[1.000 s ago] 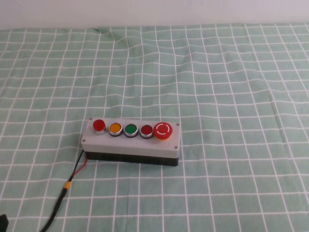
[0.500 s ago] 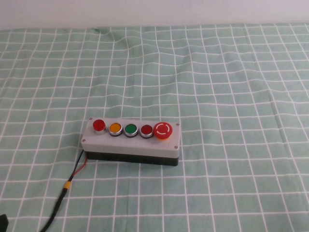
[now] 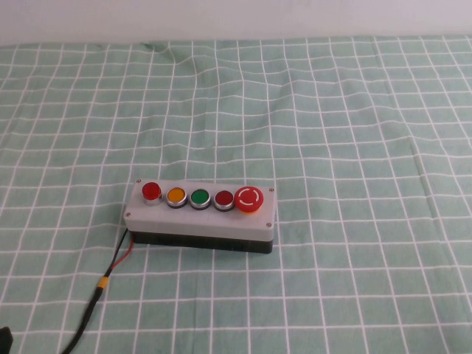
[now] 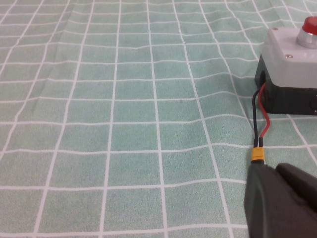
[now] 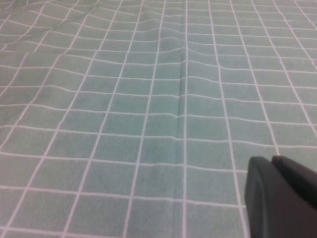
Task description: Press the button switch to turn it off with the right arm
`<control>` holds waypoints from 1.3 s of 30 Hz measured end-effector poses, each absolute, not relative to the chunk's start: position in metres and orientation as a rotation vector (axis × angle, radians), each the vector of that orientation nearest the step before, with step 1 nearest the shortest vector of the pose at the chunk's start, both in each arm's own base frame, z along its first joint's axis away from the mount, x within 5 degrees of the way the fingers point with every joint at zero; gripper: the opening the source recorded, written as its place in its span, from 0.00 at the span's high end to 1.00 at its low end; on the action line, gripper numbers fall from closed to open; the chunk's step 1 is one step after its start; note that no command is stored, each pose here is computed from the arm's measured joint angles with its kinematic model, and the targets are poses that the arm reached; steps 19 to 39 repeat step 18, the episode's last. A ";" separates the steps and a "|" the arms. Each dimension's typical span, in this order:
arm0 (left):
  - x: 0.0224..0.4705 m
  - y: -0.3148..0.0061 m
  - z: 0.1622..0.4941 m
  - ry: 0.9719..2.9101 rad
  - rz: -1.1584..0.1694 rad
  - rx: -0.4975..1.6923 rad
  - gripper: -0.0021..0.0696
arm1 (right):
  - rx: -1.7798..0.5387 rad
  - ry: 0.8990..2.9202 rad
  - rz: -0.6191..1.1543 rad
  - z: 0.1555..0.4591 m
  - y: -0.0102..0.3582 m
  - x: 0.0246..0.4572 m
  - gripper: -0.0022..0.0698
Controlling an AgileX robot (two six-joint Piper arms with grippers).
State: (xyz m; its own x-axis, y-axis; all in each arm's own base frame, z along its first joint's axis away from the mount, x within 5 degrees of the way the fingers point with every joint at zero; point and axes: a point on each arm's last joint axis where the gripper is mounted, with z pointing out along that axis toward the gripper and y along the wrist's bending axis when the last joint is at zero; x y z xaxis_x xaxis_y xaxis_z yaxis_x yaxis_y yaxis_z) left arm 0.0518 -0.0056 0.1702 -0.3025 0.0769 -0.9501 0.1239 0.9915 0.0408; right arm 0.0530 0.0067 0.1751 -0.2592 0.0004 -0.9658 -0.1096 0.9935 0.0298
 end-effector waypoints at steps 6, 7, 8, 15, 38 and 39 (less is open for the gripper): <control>0.052 -0.006 0.170 1.880 -0.047 0.145 0.98 | -0.076 1.831 0.110 0.175 0.007 0.053 0.99; 0.052 -0.006 0.170 1.880 -0.047 0.145 0.98 | -0.076 1.831 0.110 0.175 0.007 0.053 0.99; 0.052 -0.006 0.170 1.880 -0.047 0.145 0.98 | -0.076 1.831 0.110 0.175 0.007 0.053 0.99; 0.052 -0.006 0.170 1.880 -0.047 0.145 0.98 | -0.069 1.831 0.121 0.175 0.007 0.053 0.99; 0.052 -0.006 0.170 1.880 -0.047 0.145 0.98 | -0.068 1.831 0.123 0.175 0.007 0.053 0.99; 0.052 -0.006 0.170 1.880 -0.047 0.145 0.98 | -0.068 1.831 0.123 0.175 0.007 0.053 0.99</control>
